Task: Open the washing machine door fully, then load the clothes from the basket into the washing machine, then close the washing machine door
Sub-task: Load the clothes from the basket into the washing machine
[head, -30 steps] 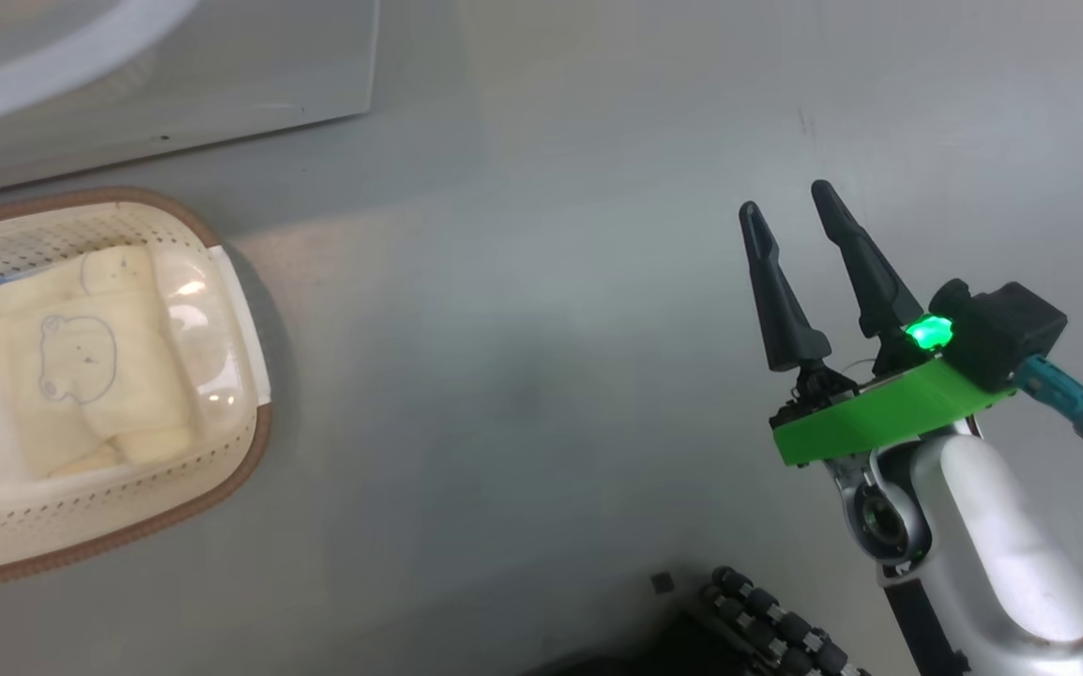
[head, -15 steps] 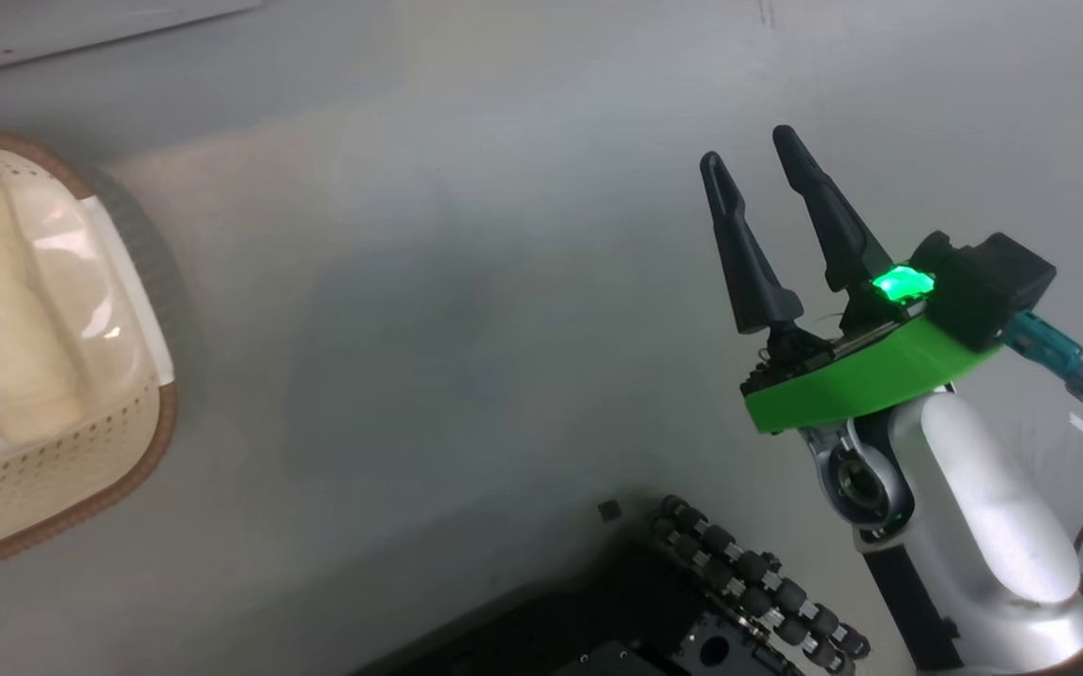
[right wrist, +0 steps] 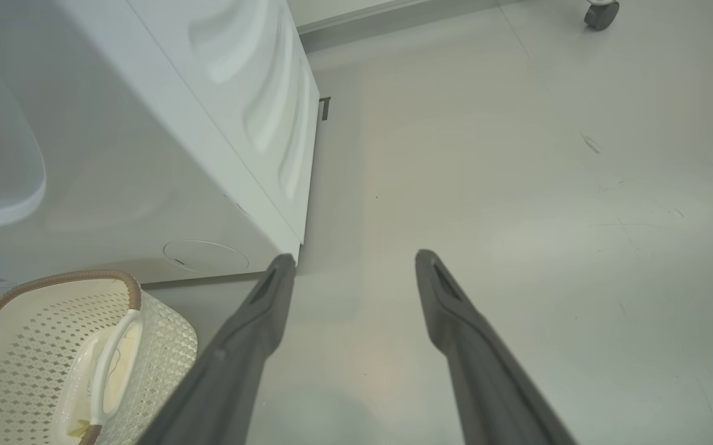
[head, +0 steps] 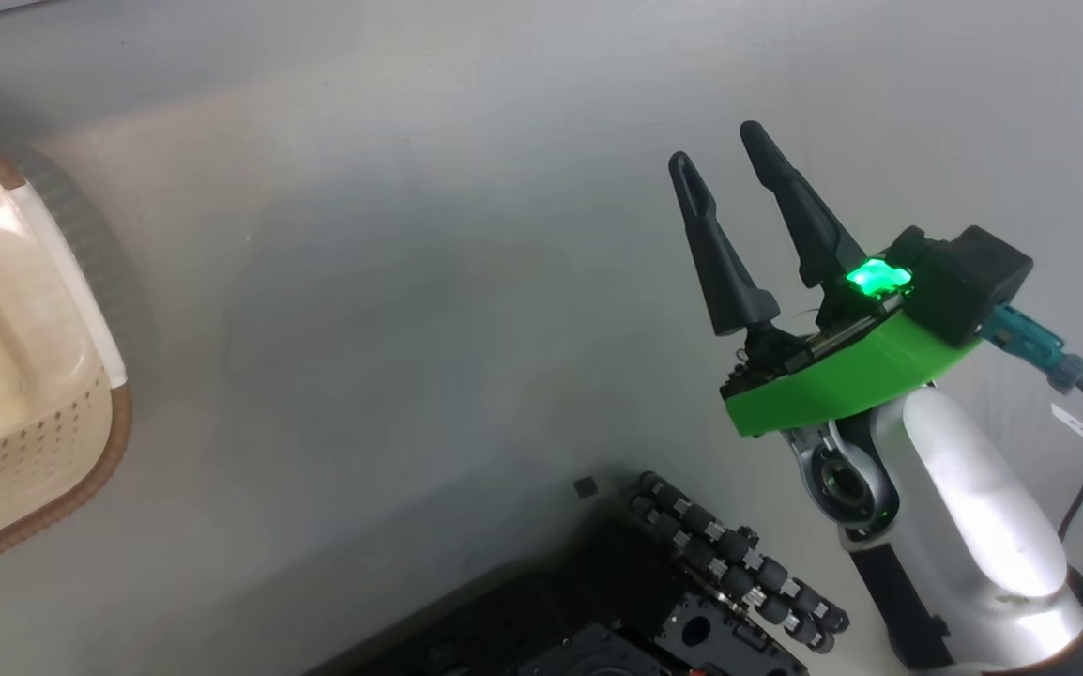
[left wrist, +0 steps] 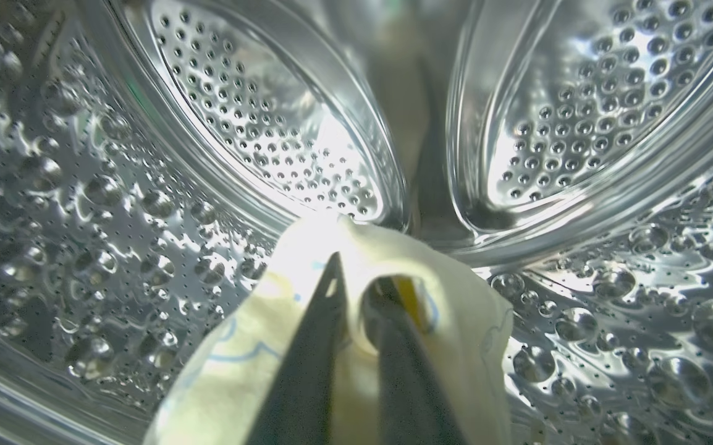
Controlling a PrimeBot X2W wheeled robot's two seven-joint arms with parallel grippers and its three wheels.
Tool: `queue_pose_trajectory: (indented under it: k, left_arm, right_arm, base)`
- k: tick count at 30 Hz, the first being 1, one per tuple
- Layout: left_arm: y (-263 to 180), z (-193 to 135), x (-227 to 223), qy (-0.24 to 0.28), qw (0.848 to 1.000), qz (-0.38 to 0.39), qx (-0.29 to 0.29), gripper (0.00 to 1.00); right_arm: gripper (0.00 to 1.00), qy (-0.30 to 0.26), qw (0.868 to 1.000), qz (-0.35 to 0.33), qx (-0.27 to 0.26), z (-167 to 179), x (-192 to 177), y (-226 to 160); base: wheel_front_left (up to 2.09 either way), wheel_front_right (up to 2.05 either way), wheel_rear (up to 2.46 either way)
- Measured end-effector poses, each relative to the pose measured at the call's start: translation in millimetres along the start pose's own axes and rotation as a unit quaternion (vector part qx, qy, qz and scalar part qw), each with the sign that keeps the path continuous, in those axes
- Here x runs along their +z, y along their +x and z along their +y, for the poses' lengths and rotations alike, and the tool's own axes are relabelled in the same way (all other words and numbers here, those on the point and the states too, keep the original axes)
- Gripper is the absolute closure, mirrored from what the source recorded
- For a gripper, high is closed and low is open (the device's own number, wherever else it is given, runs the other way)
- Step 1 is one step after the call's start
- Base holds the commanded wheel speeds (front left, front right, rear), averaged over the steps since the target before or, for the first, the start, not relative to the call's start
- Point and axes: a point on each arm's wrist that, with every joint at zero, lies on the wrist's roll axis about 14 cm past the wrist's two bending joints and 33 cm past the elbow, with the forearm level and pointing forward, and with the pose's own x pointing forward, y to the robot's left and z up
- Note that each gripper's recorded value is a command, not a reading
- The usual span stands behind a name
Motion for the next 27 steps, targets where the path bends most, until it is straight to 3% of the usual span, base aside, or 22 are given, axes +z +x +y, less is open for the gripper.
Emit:
queue_pose_trajectory:
  k: [13,27]
  left_arm:
    - [-13,-4,-11,-0.014,0.999,0.046,-0.021,0.0]
    - [-74,-5,12,-0.043,0.998,-0.018,-0.039,0.0]
  right_arm:
    - [0.0,0.0,1.0,-0.004,0.012,7,-1,9]
    - [0.0,-0.013,0.998,-0.045,0.04,27,25,15]
  base:
    - [0.0,0.0,0.0]
    - [0.0,0.0,0.0]
